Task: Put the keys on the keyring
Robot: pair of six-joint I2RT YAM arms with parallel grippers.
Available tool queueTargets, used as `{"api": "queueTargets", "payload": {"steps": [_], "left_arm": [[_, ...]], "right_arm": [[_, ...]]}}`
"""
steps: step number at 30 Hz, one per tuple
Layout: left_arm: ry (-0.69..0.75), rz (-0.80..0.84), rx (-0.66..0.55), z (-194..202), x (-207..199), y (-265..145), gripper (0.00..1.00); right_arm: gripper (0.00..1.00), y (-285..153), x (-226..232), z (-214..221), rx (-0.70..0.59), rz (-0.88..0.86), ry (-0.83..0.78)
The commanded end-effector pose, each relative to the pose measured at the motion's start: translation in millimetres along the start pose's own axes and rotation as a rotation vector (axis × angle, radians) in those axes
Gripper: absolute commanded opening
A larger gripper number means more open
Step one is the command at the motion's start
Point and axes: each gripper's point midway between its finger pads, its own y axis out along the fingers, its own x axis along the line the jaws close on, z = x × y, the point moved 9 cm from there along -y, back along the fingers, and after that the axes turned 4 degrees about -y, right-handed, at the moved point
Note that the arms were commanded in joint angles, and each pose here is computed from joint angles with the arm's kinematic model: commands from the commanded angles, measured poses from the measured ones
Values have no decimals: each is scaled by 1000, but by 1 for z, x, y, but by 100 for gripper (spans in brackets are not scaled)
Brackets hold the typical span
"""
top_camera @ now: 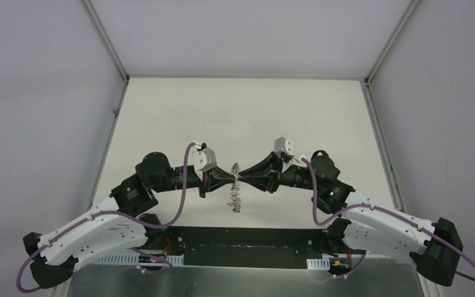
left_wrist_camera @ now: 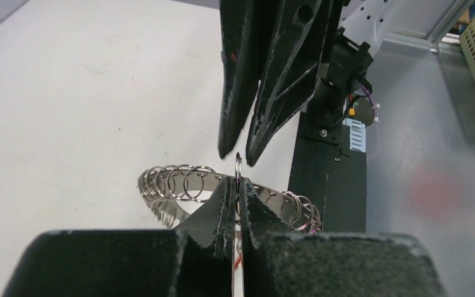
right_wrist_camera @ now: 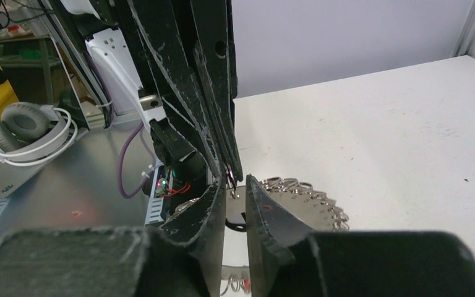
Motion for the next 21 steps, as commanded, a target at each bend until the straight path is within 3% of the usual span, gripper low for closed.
{"api": "queueTargets", "payload": {"steps": [1, 2, 3, 5, 7, 10, 17, 21], "left_arm": [[25, -19, 14, -15, 0, -6, 0], [26, -18, 35, -16, 0, -7, 0], [25, -15, 63, -16, 0, -7, 0], [26, -10, 125, -18, 0, -9, 0], [23, -6, 198, -20, 0, -9, 0], [26, -2, 312, -27, 1, -13, 0], [45, 4, 470, -45, 5, -13, 0], [40, 30, 506, -53, 5, -9, 0]], "right_arm": [[23, -4, 5, -28, -92, 14, -47], [44, -5, 4, -28, -86, 31, -56], [54, -7, 5, -29, -80, 38, -63], [66, -10, 5, -30, -65, 44, -73], [71, -11, 6, -30, -34, 40, -79], [70, -9, 7, -32, 11, 10, -87], [48, 8, 7, -24, 78, -117, -44], [41, 18, 4, -20, 62, -142, -20]]}}
